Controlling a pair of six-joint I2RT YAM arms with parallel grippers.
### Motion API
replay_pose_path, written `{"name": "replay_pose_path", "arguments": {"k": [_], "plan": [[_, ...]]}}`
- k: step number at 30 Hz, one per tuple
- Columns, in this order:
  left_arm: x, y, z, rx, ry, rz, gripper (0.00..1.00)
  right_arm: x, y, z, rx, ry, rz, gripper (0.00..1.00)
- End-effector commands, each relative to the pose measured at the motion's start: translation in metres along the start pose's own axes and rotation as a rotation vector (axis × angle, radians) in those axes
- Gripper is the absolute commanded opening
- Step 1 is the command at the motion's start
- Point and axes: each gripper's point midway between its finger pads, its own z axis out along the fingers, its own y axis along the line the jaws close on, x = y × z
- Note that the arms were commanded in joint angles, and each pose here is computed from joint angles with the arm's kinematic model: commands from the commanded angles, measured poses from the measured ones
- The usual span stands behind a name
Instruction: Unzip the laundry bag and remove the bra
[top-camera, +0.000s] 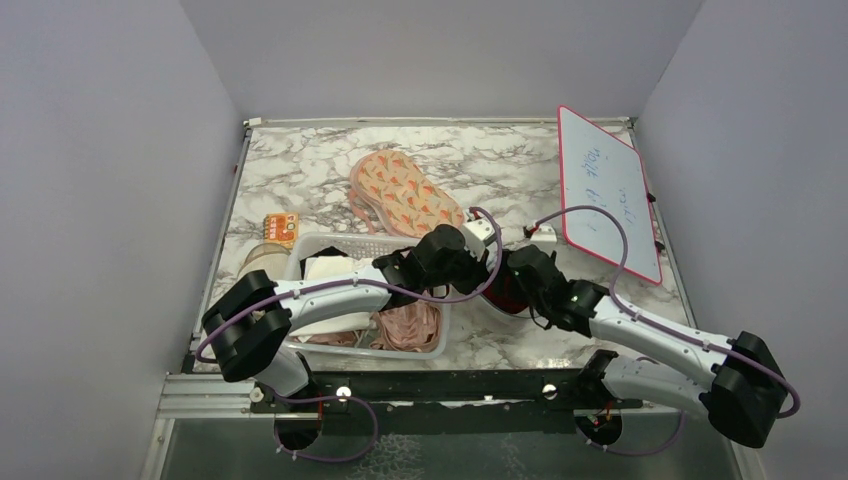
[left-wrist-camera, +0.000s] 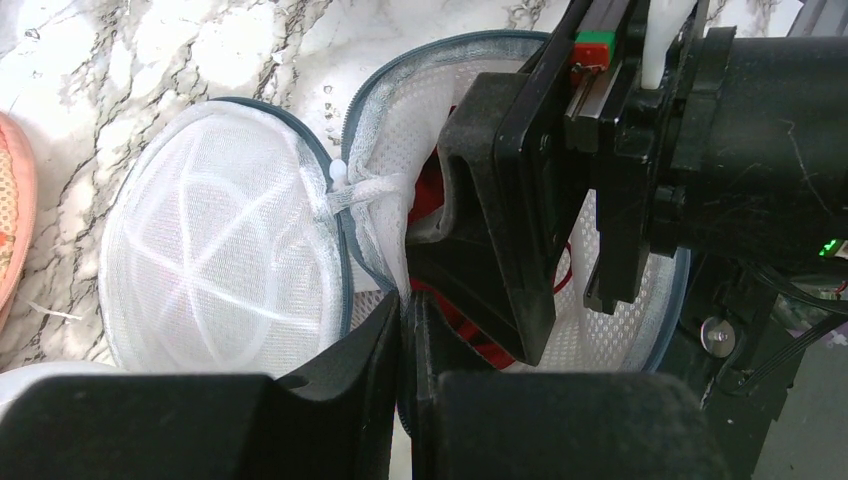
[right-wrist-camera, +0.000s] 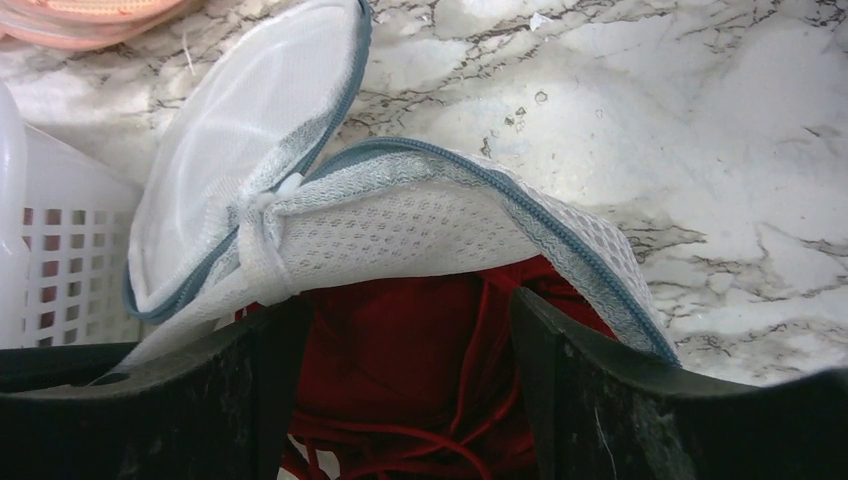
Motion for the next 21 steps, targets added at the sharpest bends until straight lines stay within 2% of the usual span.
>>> {"name": "replay_pose_path", "arguments": {"k": [1, 3, 5, 7, 13, 21], "plan": [[-0.01, -0.002, 0.002, -0.005, -0.033, 0.015, 0.0, -0.008, -0.008, -0.007, 0.045, -0.001, -0.023, 0.69], [-0.009, -0.001, 0.003, -0.006, -0.03, 0.012, 0.0, -0.007, -0.01, -0.013, 0.05, 0.022, -0.031, 0.65], [-0.009, -0.002, 0.003, -0.006, -0.03, 0.011, 0.0, -0.007, -0.013, -0.02, 0.056, 0.04, -0.036, 0.55], [-0.008, -0.001, 0.003, -0.008, -0.029, 0.008, 0.0, -0.005, -0.013, -0.023, 0.042, 0.056, -0.048, 0.5], [-0.007, 0.001, 0.003, -0.02, -0.034, 0.006, 0.0, 0.001, -0.036, -0.025, 0.192, 0.089, -0.018, 0.44], [-0.011, 0.005, -0.001, -0.044, -0.054, 0.016, 0.0, 0.005, -0.04, -0.008, 0.254, 0.062, 0.004, 0.39]]}}
